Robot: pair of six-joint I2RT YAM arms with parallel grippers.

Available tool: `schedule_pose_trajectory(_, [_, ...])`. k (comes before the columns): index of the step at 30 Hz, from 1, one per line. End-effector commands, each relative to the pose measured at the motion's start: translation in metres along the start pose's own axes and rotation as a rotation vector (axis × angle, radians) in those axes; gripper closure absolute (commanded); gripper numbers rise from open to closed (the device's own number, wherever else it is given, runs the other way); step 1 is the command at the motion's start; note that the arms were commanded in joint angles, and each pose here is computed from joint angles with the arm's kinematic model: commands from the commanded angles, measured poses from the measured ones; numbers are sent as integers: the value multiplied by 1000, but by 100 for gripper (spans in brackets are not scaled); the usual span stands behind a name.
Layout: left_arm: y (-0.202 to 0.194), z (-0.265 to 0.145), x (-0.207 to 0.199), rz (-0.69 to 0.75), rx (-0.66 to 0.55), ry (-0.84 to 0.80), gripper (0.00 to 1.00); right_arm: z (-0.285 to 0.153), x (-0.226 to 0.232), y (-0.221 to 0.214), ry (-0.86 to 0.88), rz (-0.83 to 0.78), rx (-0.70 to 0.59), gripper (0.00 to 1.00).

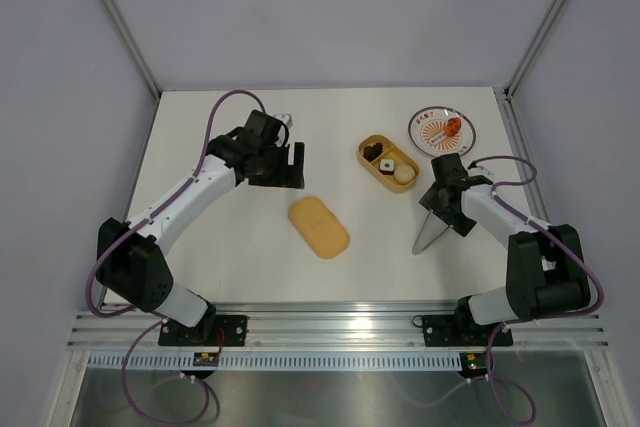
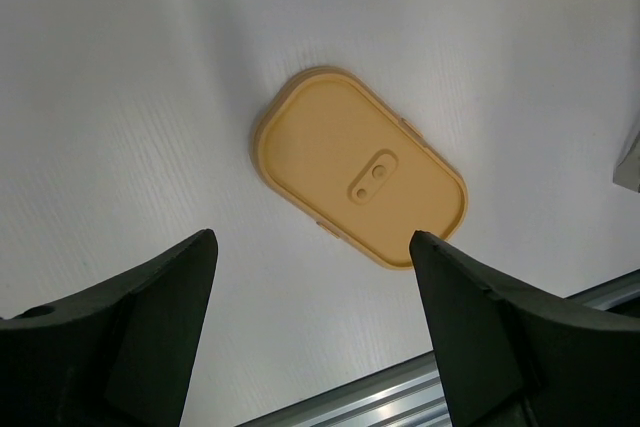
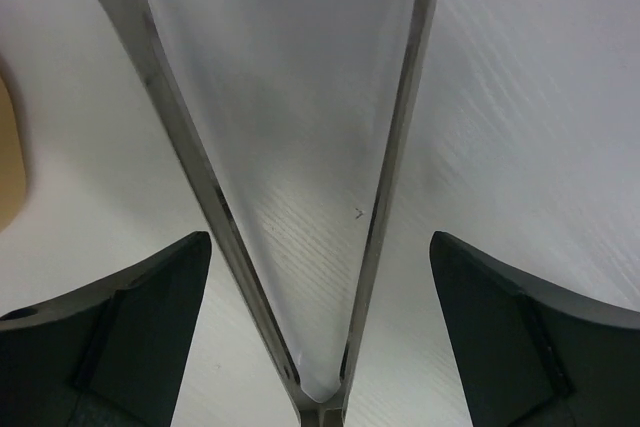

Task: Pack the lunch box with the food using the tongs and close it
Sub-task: Place the clamp at the center of the board, then pick up the box lid from the center of the board.

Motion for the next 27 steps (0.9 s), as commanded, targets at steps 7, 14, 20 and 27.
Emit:
schedule_pose_trajectory(7, [2,-18,9,-25,-69,39,17,-53,4,35,108,-4,-105,1])
schedule_pose_trajectory(14, [1,-20,28,-56,-66,116,17,-114,68,-11,405,-273,-27,7])
schedule_pose_trajectory(20, [3,-34,53,-154,-100,142,17,-119,118,-113,525,-674,134,26])
schedule_pose_trajectory(27, [2,-44,62,-181,-120,160,17,-102,150,-167,544,-823,223,32])
Point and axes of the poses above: each gripper's point midway between its finger pads, its own z axis out along the fingers, its own x axis along the line the jaws close on, y = z × x, the point moved 2 cm from there along -z, back along the fingers, and after that the axes turned 4 degrees about z, right-handed, at the moved point
